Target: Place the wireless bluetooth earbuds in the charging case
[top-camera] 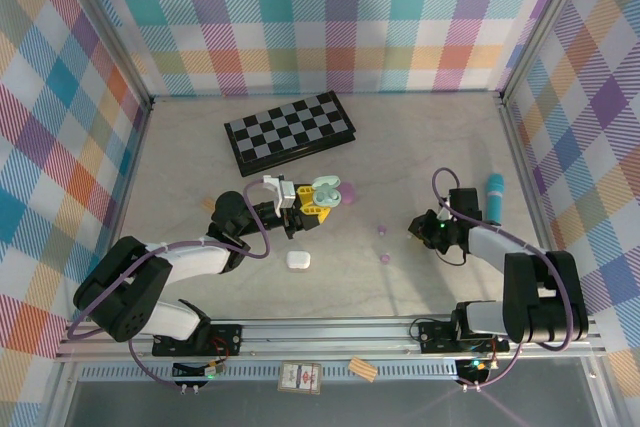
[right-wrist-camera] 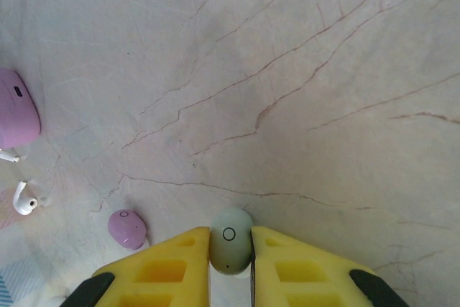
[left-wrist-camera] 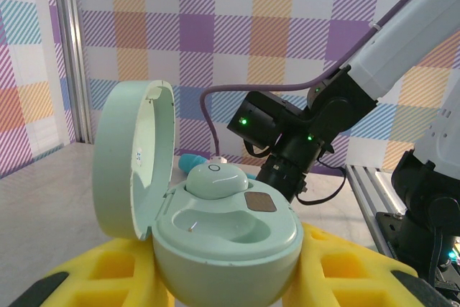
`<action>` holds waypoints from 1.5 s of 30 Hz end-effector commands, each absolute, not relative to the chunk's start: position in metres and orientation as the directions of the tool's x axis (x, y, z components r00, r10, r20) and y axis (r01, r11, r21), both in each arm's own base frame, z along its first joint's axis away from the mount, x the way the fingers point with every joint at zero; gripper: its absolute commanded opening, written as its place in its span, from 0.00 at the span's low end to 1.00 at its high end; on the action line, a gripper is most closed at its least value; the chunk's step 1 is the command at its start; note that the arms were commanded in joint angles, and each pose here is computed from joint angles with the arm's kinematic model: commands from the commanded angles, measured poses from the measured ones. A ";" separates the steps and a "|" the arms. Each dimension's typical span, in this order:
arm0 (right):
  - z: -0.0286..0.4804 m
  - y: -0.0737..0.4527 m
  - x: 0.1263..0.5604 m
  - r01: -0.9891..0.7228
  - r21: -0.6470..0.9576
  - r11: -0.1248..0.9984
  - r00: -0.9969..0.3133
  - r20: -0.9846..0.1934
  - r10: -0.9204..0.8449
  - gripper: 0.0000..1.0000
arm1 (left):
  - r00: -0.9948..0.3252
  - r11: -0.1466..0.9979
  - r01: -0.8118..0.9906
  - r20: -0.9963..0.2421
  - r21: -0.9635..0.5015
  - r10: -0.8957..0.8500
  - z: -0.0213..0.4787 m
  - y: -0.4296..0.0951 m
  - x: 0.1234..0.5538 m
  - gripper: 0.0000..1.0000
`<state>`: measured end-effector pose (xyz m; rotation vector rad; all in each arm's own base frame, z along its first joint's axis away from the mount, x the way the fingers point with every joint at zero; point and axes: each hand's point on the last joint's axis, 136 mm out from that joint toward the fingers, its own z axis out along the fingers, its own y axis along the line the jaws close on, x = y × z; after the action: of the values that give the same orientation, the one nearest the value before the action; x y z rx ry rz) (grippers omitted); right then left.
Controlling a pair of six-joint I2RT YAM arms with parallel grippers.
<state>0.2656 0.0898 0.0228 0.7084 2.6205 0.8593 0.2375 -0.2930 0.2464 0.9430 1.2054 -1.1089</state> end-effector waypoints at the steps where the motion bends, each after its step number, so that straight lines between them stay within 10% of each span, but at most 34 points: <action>1: 0.014 0.087 0.261 0.376 0.589 0.716 -0.843 -0.103 0.527 0.19 | 0.059 0.205 0.979 -0.986 0.026 -0.154 0.252 -0.292 0.232 0.32; 45: 0.010 0.080 0.254 0.443 0.514 0.734 -0.841 -0.046 0.539 0.26 | 0.061 0.198 0.980 -0.985 0.028 -0.162 0.253 -0.294 0.234 0.31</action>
<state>0.2660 0.0882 0.0186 0.7093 2.6888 0.8204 0.2396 -0.2944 0.2397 0.9436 1.2253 -1.1137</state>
